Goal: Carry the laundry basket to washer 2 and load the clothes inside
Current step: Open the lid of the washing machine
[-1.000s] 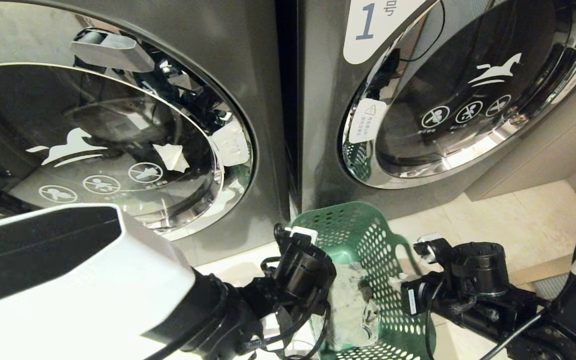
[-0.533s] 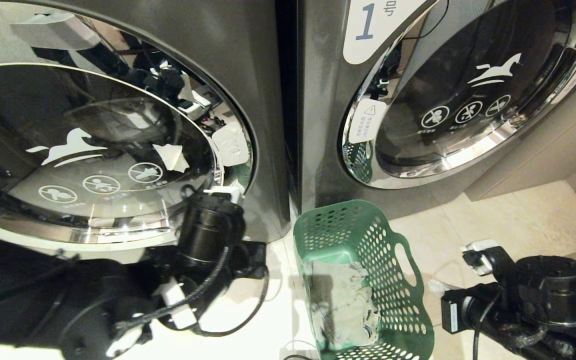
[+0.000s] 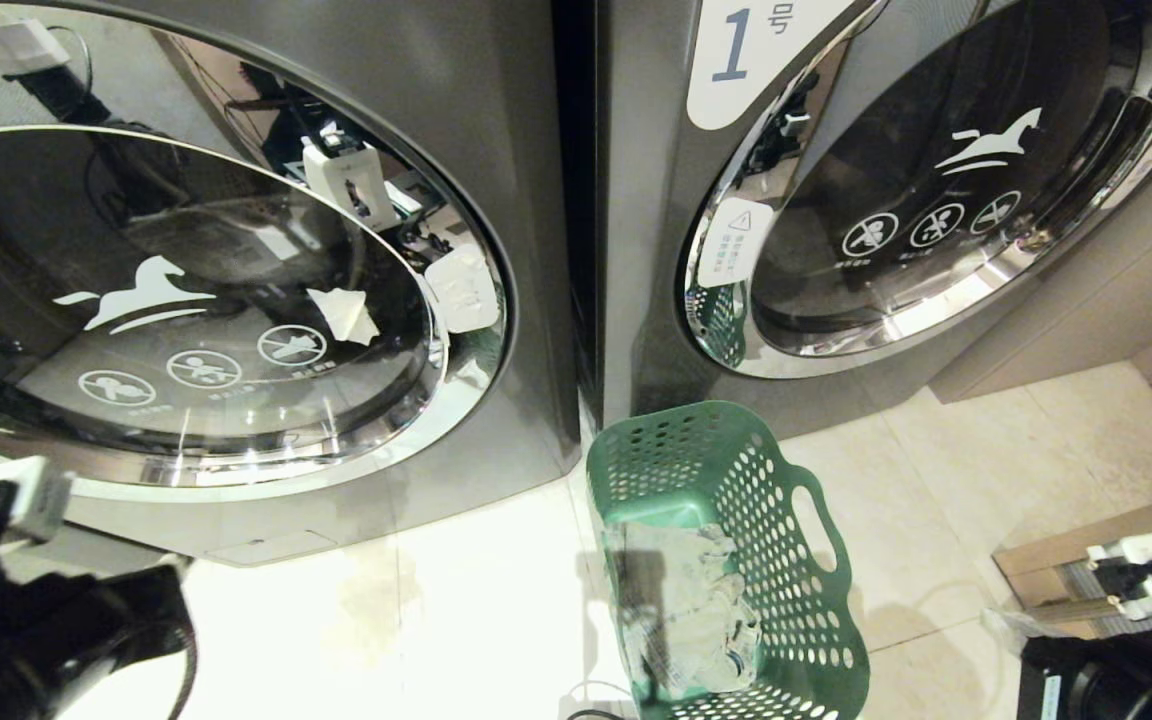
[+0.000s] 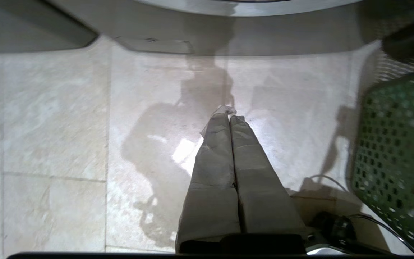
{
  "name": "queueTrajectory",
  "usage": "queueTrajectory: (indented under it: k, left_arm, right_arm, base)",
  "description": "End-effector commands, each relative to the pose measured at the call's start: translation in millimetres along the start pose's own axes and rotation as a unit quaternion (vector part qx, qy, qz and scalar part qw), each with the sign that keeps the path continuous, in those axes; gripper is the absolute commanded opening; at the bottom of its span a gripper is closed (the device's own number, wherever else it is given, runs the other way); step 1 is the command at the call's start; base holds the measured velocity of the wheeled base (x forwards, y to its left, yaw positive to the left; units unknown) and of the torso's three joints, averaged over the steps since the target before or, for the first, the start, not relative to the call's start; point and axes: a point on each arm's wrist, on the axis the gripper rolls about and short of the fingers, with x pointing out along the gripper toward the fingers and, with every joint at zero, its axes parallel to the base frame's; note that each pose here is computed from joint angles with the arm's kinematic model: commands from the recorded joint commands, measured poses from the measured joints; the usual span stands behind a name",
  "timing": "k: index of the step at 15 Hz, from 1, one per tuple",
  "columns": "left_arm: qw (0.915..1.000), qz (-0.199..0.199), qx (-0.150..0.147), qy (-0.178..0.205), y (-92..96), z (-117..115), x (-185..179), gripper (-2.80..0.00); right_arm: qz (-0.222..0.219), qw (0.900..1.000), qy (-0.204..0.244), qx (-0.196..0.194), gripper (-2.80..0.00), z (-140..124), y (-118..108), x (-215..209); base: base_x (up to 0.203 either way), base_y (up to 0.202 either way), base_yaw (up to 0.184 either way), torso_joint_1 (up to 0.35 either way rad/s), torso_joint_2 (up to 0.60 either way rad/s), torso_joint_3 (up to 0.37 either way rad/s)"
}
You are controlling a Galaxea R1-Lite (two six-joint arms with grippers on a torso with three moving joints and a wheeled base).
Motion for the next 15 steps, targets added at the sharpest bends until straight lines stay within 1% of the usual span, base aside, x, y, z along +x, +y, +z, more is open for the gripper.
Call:
queueTrajectory:
  k: [1, 2, 3, 4, 5, 6, 7, 8, 9, 10, 11, 12, 13, 14, 15]
  left_arm:
    - [0.9973, 0.046, -0.038, -0.044, 33.5, -22, -32, -2.80]
    - [0.9972, 0.045, -0.033, -0.050, 40.9, -38, -45, -2.80]
    - [0.9972, 0.041, -0.028, -0.056, 46.1, -48, -56, -2.80]
    - [0.9981, 0.033, -0.017, -0.050, 50.9, -60, -67, -2.80]
    - [0.9990, 0.013, -0.008, -0.042, 54.2, -71, -75, -2.80]
    - [0.9993, -0.020, 0.000, -0.032, 56.1, -80, -81, -2.80]
    - [0.9980, -0.060, 0.015, -0.014, 57.7, -89, -88, -2.80]
    - [0.9951, -0.092, 0.036, 0.006, 59.5, -98, -94, -2.80]
    - [0.9915, -0.117, 0.053, 0.023, 60.6, -102, -99, -2.80]
    - [0.9900, -0.128, 0.058, 0.012, 61.4, -103, -102, -2.80]
    - [0.9897, -0.129, 0.062, -0.002, 62.3, -104, -104, -2.80]
    - [0.9897, -0.124, 0.072, -0.003, 62.6, -104, -103, -2.80]
    - [0.9888, -0.124, 0.083, -0.003, 62.5, -105, -103, -2.80]
    - [0.9884, -0.123, 0.089, 0.005, 62.8, -106, -103, -2.80]
    - [0.9882, -0.120, 0.092, 0.021, 62.9, -107, -104, -2.80]
  right_arm:
    - [-0.016, 0.998, -0.056, 0.028, -2.80, 5, -10, -31]
    - [-0.018, 0.997, -0.070, 0.033, -2.80, 3, -13, -44]
    - [-0.018, 0.996, -0.080, 0.029, -2.80, -1, -15, -56]
    - [-0.013, 0.997, -0.078, 0.014, -2.80, -9, -17, -70]
    - [-0.006, 0.997, -0.070, -0.011, -2.80, -21, -20, -82]
    - [0.001, 0.998, -0.053, -0.039, -2.80, -33, -22, -92]
    - [0.012, 0.998, -0.016, -0.068, -2.80, -47, -24, -101]
    - [0.024, 0.995, 0.027, -0.089, -2.80, -58, -25, -109]
    - [0.041, 0.993, 0.042, -0.098, -2.80, -64, -26, -116]
    - [0.055, 0.993, 0.033, -0.098, -2.80, -67, -26, -122]
    - [0.065, 0.993, 0.020, -0.101, -2.80, -70, -27, -127]
    - [0.068, 0.992, 0.018, -0.100, -2.80, -71, -27, -129]
    - [0.052, 0.994, 0.022, -0.092, -2.80, -70, -26, -129]
    - [0.023, 0.996, 0.030, -0.078, -2.80, -70, -26, -128]
    - [-0.007, 0.997, 0.039, -0.064, -2.80, -69, -25, -127]
  base:
    - [0.000, 0.000, 0.000, 0.000, 0.00, 0.000]
    - [0.000, 0.000, 0.000, 0.000, 0.00, 0.000]
    - [0.000, 0.000, 0.000, 0.000, 0.00, 0.000]
    - [0.000, 0.000, 0.000, 0.000, 0.00, 0.000]
    - [0.000, 0.000, 0.000, 0.000, 0.00, 0.000]
    - [0.000, 0.000, 0.000, 0.000, 0.00, 0.000]
    - [0.000, 0.000, 0.000, 0.000, 0.00, 0.000]
    - [0.000, 0.000, 0.000, 0.000, 0.00, 0.000]
    - [0.000, 0.000, 0.000, 0.000, 0.00, 0.000]
    - [0.000, 0.000, 0.000, 0.000, 0.00, 0.000]
    - [0.000, 0.000, 0.000, 0.000, 0.00, 0.000]
    - [0.000, 0.000, 0.000, 0.000, 0.00, 0.000]
    - [0.000, 0.000, 0.000, 0.000, 0.00, 0.000]
    - [0.000, 0.000, 0.000, 0.000, 0.00, 0.000]
    - [0.000, 0.000, 0.000, 0.000, 0.00, 0.000]
